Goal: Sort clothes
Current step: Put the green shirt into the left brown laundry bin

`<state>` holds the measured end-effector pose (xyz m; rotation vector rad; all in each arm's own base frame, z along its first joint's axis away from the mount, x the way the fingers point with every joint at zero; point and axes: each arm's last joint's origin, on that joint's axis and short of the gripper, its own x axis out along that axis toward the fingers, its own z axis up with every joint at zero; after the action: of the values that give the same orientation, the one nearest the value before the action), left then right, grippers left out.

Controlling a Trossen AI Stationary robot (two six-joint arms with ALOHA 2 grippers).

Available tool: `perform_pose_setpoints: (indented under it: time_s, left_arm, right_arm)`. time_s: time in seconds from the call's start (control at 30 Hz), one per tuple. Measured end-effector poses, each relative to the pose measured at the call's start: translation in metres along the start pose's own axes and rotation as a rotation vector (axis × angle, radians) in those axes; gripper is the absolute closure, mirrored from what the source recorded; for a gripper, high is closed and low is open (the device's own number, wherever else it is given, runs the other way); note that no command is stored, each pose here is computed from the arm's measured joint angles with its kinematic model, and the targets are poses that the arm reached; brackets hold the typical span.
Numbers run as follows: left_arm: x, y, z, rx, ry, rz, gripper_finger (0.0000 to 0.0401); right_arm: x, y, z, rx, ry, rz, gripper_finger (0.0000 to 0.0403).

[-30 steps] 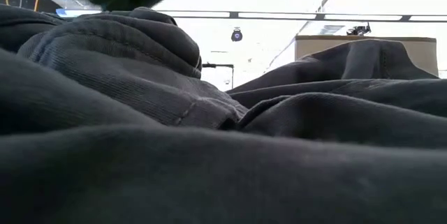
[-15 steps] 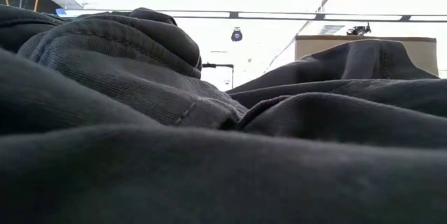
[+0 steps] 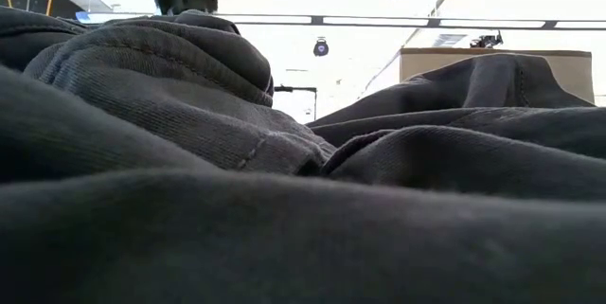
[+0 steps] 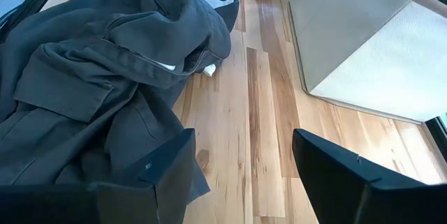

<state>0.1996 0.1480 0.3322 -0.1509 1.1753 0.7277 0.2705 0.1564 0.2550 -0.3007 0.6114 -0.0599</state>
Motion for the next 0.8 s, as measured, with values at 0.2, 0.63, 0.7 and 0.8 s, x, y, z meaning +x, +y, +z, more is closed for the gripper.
perform_pose_setpoints:
  time_s: [0.2,0.63,0.7,0.8]
  left_arm:
    - [0.072,0.0,0.007,0.059,0.242,-0.014,0.0391]
    - [0.158,0.0,0.01,0.022,0.422,-0.044,0.0377]
    - [0.163,0.0,0.011,0.013,0.421,-0.056,0.0358]
    - [0.167,0.0,0.01,-0.005,0.427,-0.073,0.0316]
  right_arm:
    - [0.0,0.0,0.0,0.0,0.0,0.0,0.0176]
    - [0.0,0.0,0.0,0.019,0.0,0.0,0.0176]
    - [0.0,0.0,0.0,0.018,0.0,0.0,0.0176]
    - [0.0,0.0,0.0,0.016,0.002,0.0,0.0176]
